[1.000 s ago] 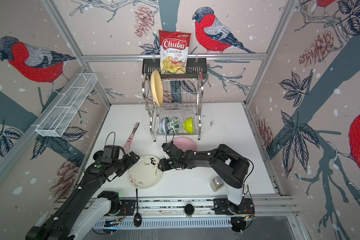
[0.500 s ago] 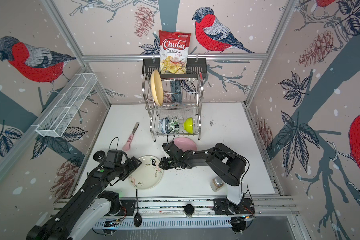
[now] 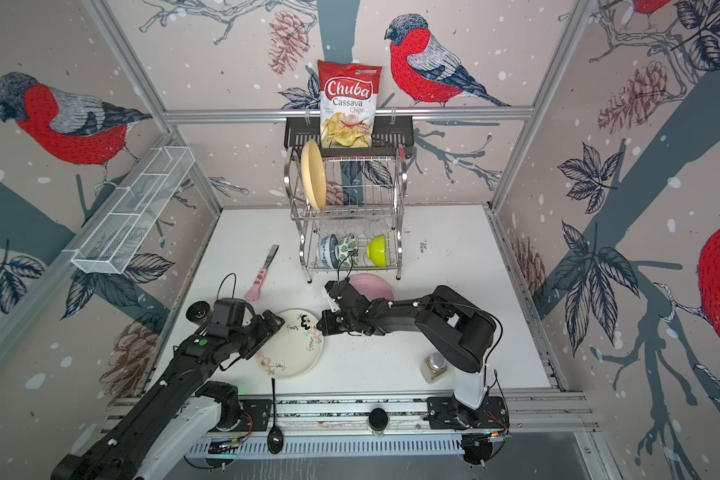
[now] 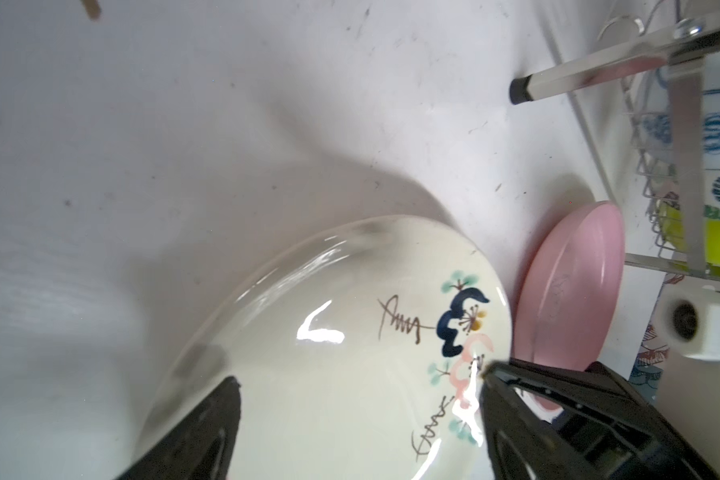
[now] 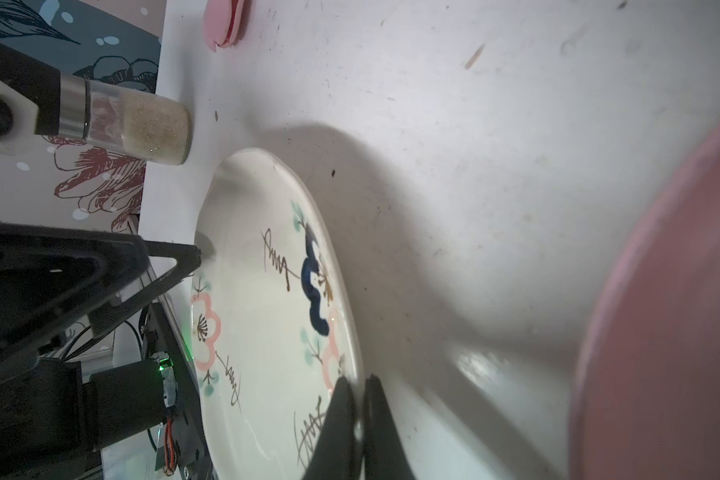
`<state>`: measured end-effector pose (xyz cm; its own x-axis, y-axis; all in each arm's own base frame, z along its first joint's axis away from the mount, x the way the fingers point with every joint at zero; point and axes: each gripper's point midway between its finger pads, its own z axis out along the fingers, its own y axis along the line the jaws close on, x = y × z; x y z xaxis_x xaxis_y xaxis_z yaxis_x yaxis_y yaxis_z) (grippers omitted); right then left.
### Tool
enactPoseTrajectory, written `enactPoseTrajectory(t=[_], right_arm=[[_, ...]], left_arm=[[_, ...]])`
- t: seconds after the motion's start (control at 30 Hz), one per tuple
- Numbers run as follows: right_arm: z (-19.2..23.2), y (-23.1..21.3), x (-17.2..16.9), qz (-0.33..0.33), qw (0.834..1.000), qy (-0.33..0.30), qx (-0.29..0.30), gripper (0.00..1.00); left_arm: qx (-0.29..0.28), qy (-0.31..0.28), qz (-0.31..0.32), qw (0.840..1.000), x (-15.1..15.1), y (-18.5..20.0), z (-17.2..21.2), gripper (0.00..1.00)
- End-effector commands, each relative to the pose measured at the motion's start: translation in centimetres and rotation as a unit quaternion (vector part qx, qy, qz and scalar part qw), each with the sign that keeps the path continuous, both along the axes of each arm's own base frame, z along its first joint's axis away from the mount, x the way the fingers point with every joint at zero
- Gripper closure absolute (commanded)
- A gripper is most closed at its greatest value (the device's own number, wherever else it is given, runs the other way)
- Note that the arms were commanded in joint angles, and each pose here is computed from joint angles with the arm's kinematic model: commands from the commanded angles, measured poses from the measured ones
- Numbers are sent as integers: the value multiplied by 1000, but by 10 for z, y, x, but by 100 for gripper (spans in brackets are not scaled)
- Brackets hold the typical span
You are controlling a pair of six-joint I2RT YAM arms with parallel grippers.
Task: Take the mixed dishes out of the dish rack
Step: 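Grip the white plate rim with the right gripper beside the left gripper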
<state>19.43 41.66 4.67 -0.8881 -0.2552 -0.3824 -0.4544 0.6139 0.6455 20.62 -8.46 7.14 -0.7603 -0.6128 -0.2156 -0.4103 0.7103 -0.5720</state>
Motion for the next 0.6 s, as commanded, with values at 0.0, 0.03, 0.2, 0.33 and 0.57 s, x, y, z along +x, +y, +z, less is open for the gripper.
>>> enactPoseTrajectory(t=[0.0, 0.03, 0.2, 0.33, 0.57], right_arm=[[12, 2, 7, -4, 1000, -18, 11, 100], [12, 1, 9, -7, 1000, -20, 12, 100], [17, -7, 21, -31, 999, -21, 23, 100], [21, -9, 27, -39, 999, -26, 27, 100], [22, -11, 30, -45, 998, -27, 29, 100]], left_arm=[[9, -14, 1, 1000, 3, 3, 14, 10], [13, -21, 3, 1000, 5, 4, 18, 10], [30, -37, 8, 999, 8, 10, 29, 7], [36, -22, 8, 999, 3, 12, 17, 5], [19, -4, 8, 1000, 1, 7, -9, 4]])
